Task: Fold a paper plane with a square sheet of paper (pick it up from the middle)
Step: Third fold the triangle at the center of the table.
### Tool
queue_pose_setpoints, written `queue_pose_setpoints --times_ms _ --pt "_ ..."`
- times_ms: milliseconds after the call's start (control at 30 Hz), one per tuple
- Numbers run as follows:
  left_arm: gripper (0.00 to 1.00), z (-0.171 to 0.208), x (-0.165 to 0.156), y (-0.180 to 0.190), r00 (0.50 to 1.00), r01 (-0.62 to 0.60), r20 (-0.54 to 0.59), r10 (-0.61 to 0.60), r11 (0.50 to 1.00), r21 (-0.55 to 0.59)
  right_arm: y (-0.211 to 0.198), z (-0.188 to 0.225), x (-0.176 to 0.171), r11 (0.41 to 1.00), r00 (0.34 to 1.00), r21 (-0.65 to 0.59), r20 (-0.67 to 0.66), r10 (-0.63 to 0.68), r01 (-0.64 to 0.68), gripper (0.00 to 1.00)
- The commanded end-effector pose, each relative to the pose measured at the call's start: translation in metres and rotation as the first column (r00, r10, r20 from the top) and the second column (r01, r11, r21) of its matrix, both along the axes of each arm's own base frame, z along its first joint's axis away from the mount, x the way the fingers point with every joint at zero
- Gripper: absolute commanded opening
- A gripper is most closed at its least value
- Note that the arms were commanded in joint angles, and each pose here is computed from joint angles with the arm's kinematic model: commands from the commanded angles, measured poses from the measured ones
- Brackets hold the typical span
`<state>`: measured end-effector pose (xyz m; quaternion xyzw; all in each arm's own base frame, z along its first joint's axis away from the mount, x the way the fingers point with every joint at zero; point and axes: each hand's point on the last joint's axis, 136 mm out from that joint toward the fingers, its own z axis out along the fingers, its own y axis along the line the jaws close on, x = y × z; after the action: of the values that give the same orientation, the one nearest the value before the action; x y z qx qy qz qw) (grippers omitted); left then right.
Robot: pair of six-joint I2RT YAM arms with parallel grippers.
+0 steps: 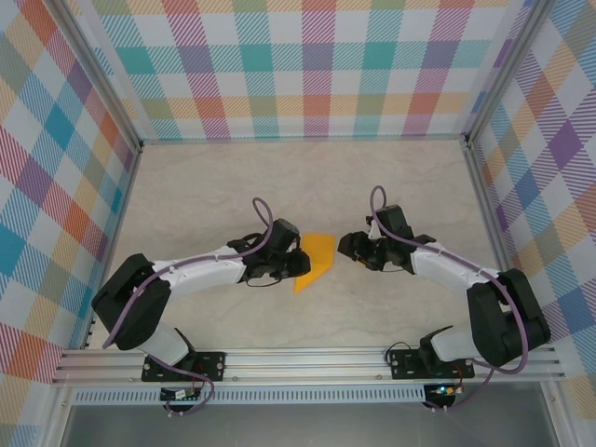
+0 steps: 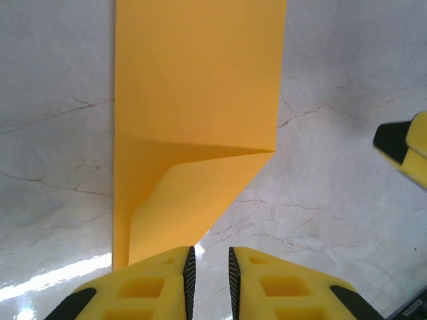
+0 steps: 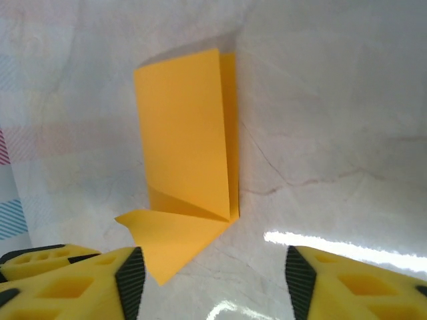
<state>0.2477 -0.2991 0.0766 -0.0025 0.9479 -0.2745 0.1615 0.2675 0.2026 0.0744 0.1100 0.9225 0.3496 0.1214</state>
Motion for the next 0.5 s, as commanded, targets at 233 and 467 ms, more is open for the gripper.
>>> queue_pose_setpoints --times_ms 233,467 --pt "0.15 -0.032 0.014 0.006 0.999 -0.043 0.007 0.043 0.992 0.118 0.024 -0.012 -0.014 0.99 0.99 0.143 -0.138 0.031 -0.011 0.73" --pt "0.11 -0.045 0.021 0.021 0.989 -0.149 0.02 0.147 0.977 0.155 0.042 -0.022 -0.014 0.988 0.982 0.153 -0.177 0.061 -0.034 0.74"
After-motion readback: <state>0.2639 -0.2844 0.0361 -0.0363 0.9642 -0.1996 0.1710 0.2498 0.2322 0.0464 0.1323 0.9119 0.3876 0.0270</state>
